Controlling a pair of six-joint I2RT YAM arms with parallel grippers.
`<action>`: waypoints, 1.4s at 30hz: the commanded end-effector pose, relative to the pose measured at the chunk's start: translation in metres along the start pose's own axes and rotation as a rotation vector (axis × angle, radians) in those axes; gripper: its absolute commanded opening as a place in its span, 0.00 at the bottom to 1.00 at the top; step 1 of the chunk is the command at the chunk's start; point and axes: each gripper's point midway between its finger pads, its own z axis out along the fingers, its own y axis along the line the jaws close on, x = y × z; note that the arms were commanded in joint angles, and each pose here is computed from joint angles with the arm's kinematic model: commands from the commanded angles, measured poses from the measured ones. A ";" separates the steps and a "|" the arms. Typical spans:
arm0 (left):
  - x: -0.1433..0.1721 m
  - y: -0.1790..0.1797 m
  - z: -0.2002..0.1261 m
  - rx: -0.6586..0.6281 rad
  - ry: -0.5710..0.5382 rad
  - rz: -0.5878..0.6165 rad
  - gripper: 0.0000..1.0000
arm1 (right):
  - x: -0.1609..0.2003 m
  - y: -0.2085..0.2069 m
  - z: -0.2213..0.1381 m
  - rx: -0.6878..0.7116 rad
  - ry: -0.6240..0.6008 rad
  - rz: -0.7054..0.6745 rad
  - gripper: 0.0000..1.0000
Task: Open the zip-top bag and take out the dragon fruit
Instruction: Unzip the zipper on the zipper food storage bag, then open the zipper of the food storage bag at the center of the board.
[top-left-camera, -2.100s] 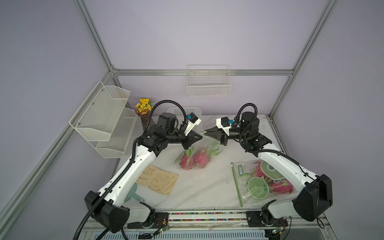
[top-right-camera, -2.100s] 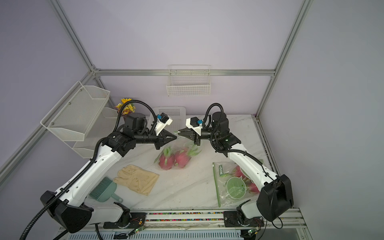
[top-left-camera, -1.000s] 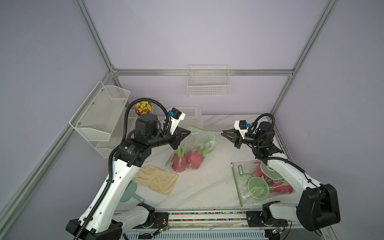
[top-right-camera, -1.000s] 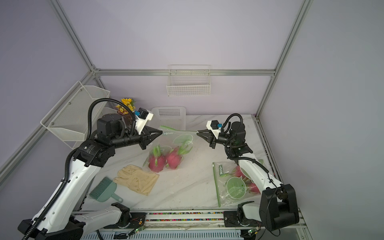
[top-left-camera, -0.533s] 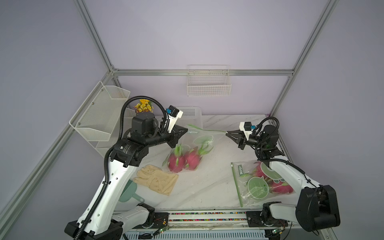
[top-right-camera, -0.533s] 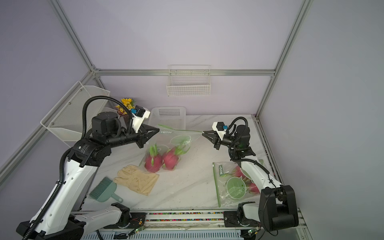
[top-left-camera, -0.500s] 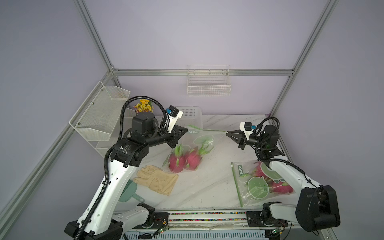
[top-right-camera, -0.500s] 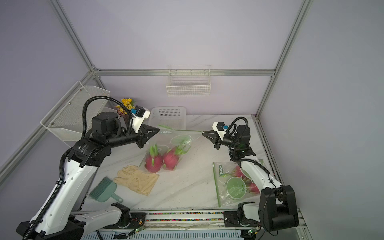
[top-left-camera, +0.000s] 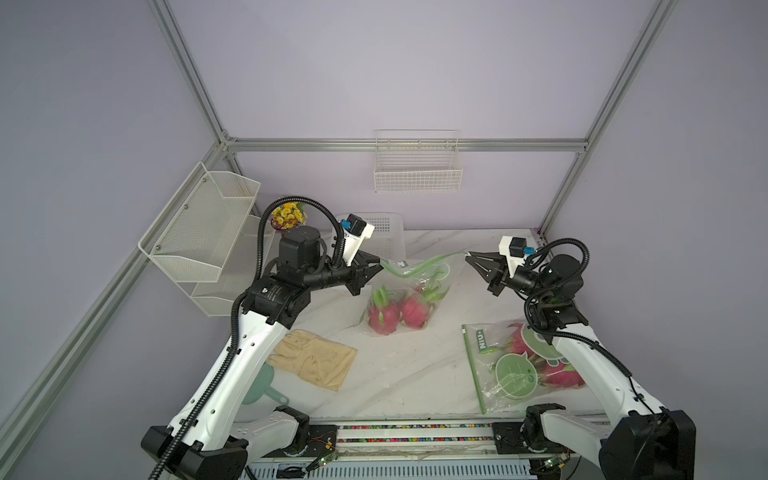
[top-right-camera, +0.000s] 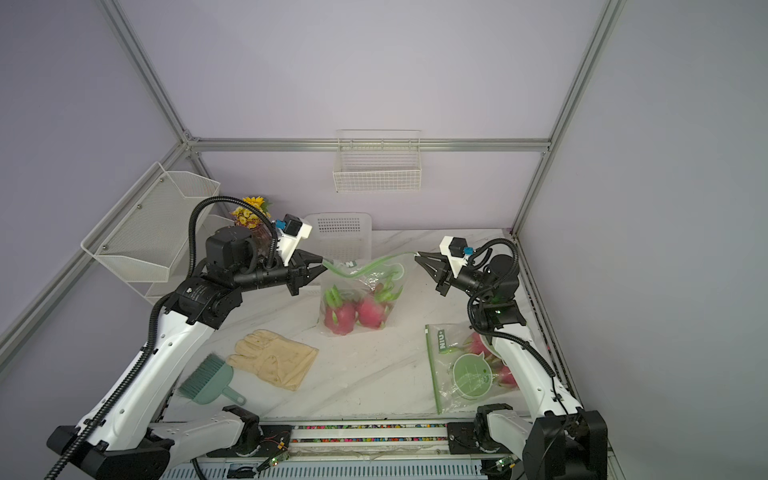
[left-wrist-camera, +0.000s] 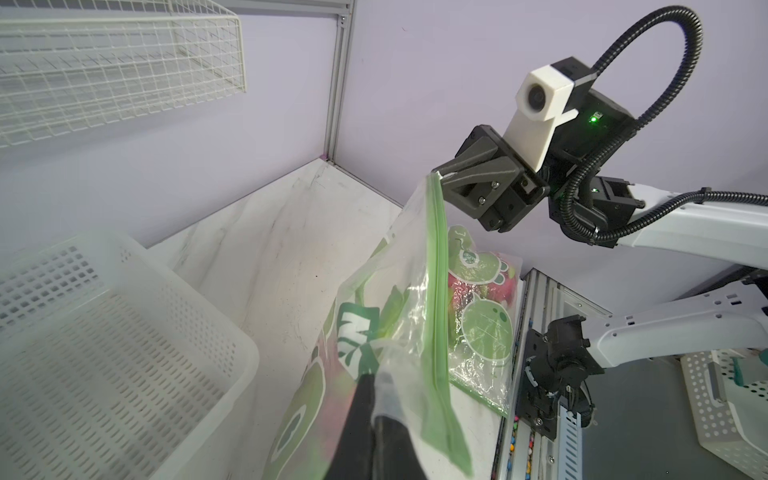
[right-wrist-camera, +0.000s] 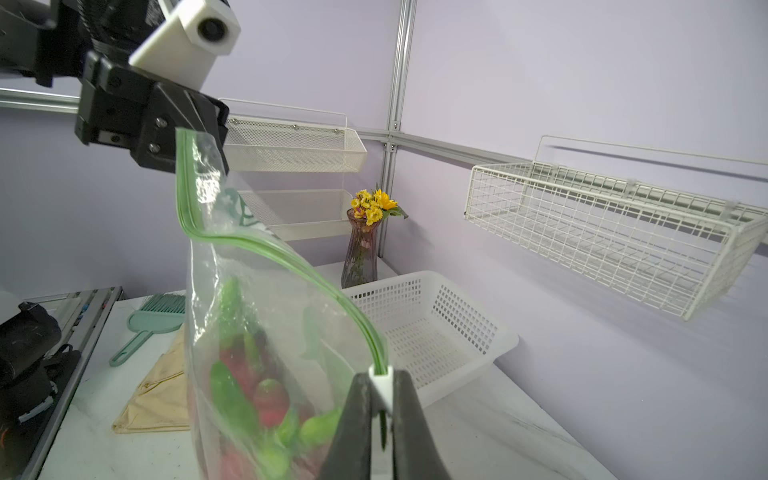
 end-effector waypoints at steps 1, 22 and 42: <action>-0.020 -0.012 0.010 0.080 -0.100 0.026 0.00 | -0.013 0.004 -0.005 0.014 -0.037 0.007 0.00; 0.015 0.017 0.023 -0.076 0.011 0.013 0.52 | 0.013 -0.012 -0.012 0.150 0.054 0.030 0.00; 0.000 -0.027 0.083 -0.029 0.199 0.245 0.74 | 0.008 0.012 -0.004 -0.048 0.084 0.020 0.00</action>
